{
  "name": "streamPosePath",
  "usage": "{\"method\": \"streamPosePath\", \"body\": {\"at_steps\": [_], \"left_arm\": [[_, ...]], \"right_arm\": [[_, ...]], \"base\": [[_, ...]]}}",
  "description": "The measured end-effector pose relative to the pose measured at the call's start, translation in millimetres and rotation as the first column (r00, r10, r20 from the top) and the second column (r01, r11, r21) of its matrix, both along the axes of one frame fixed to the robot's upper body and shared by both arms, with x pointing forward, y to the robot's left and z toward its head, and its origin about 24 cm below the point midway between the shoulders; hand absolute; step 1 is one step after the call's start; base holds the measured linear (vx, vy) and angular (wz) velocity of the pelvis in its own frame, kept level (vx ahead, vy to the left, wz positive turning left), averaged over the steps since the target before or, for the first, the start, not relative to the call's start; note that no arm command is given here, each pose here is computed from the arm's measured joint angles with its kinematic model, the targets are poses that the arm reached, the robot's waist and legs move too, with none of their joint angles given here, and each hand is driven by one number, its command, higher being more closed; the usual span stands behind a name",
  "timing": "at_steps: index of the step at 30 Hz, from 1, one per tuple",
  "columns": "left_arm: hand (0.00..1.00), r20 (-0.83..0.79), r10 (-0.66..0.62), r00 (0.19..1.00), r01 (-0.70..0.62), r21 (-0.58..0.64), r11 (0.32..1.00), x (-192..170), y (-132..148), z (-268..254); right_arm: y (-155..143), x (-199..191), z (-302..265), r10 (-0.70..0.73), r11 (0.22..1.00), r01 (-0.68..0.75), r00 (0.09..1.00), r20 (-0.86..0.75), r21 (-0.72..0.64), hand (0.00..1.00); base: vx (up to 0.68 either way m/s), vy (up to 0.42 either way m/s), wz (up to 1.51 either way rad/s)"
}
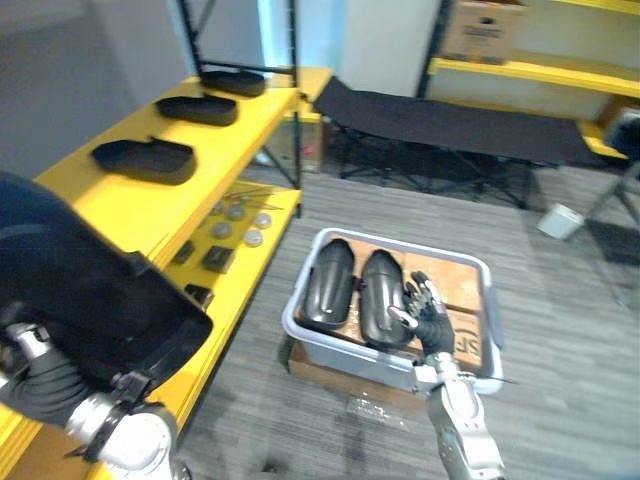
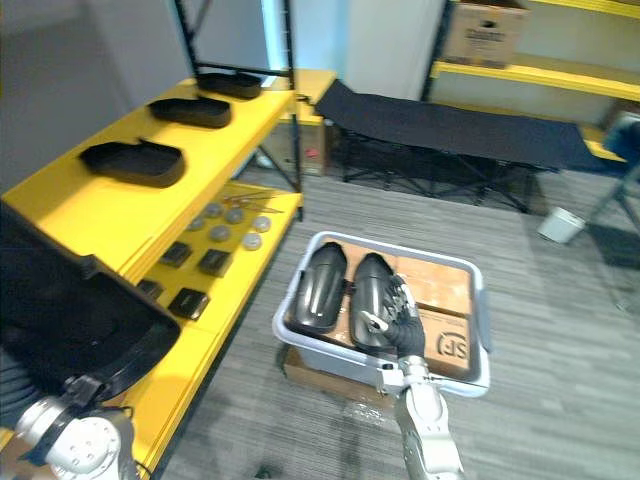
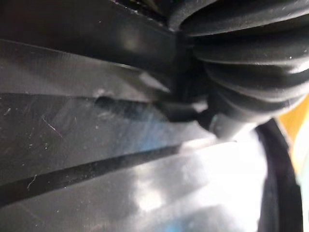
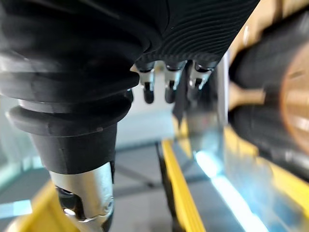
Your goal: Walk over and take plastic housings, then place them on the shelf
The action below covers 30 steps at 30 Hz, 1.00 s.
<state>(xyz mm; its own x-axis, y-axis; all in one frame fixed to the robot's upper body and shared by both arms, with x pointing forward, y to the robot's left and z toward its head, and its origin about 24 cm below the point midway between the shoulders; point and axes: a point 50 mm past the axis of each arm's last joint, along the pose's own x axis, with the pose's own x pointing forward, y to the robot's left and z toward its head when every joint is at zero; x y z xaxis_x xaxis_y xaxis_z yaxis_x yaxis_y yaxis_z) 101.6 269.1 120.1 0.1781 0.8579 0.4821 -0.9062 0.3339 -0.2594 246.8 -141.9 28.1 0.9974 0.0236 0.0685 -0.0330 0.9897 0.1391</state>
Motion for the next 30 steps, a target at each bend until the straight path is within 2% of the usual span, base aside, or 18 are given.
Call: {"method": "streamPosePath", "body": {"at_steps": [5,10,15,20,30], "left_arm": [[1.00,0.030,-0.009,1.000,0.007,0.047,0.999,-15.2,9.1,7.8],[1.00,0.062,-0.140,0.988,0.134,0.087,0.987,2.3,2.7,15.2],[1.00,0.077,-0.182,0.980,0.178,0.057,0.982,5.9,-1.2,12.9],[1.00,0.058,-0.360,0.931,0.356,0.059,0.932,20.4,-16.2,10.1],[1.00,0.058,-0.396,0.917,0.395,0.022,0.918,22.5,-18.4,3.0]], "right_arm": [[-17.8,17.8,24.3,-0.043,0.999,0.045,0.995,0.095,-0.023,0.00],[-43.8,4.0,14.6,-0.145,0.989,0.145,0.989,0.031,0.008,0.00],[-48.5,-2.1,10.8,-0.134,0.991,0.134,0.991,0.019,0.002,0.00],[-79.7,-25.8,8.2,-0.276,0.961,0.276,0.961,0.001,-0.015,0.00],[-56.4,-18.7,12.9,-0.230,0.972,0.228,0.972,0.051,0.051,0.00]], "base": [[0.01,0.032,0.53],[0.05,0.033,0.88],[0.05,-0.071,0.52],[-0.02,-0.012,1.34],[-0.02,0.038,0.04]]}}
